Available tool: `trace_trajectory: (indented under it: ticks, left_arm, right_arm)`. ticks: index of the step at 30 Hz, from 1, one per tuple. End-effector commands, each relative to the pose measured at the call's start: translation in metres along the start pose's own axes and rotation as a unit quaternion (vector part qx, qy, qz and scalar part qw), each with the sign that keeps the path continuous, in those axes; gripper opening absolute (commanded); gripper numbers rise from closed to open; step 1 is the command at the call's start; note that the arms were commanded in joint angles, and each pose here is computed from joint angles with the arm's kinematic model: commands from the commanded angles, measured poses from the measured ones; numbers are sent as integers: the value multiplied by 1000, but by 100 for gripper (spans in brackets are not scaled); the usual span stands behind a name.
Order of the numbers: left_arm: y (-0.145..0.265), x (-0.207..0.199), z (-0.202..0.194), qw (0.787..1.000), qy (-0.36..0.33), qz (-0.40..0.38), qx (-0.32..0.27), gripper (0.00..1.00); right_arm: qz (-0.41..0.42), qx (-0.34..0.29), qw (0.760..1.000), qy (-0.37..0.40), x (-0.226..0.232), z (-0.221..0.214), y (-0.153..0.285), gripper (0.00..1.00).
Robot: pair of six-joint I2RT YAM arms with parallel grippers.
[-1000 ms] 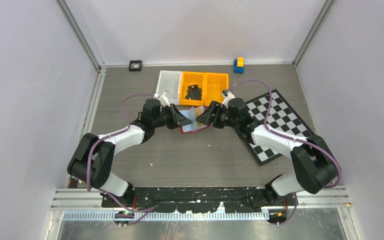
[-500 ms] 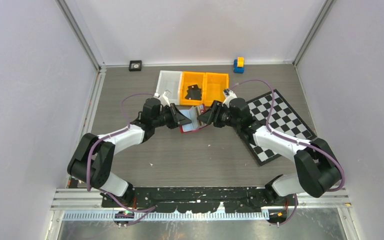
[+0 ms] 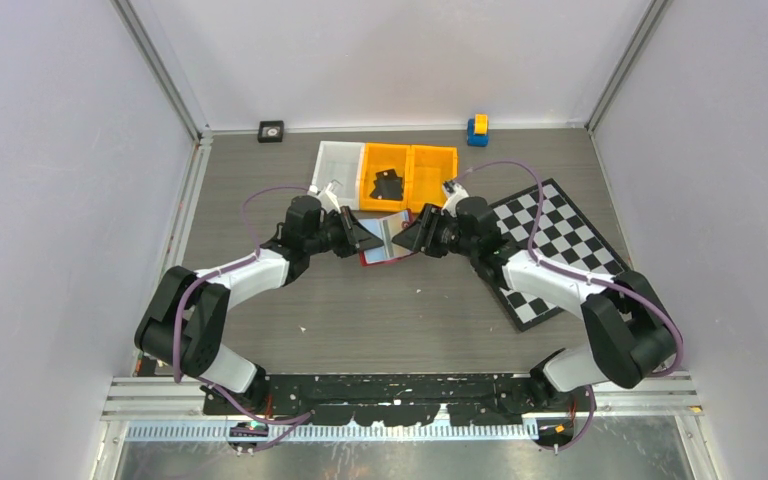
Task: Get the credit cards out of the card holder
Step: Remove the credit card from the card holder.
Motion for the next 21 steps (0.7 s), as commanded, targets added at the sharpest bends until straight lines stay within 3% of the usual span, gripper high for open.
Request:
trace_trajectory:
  ticks: [1, 5, 9, 11, 17, 21]
  left_arm:
    - [1, -24, 17, 998, -23, -50, -22, 1]
    - [0, -24, 17, 998, -22, -56, -22, 1]
    - [-1, -22, 16, 998, -21, -50, -21, 1]
    - [-2, -21, 16, 999, -19, -46, -19, 1]
    - [-2, -20, 16, 999, -18, -43, -17, 1]
    - [-1, -21, 16, 999, -21, -39, -20, 1]
  right_arm:
    - [7, 3, 1000, 7, 7, 5, -7, 49]
    - [5, 6, 1000, 5, 6, 5, -9, 46]
    - [18, -2, 1000, 9, 10, 5, -3, 61]
    - [34, -12, 999, 9, 15, 6, 0, 62]
    - [30, -50, 998, 18, 17, 12, 12, 38]
    - [24, -58, 998, 21, 17, 13, 15, 36]
Point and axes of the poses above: each gripper's point midway between its finger pads, its own y axis back along the fingers, its own x axis along the line the jaws close on, z = x × y, the point moved 7 cm from there along y, back along the fingers, and after that the axes turned 5 degrees about -y, right-handed, at the moved point
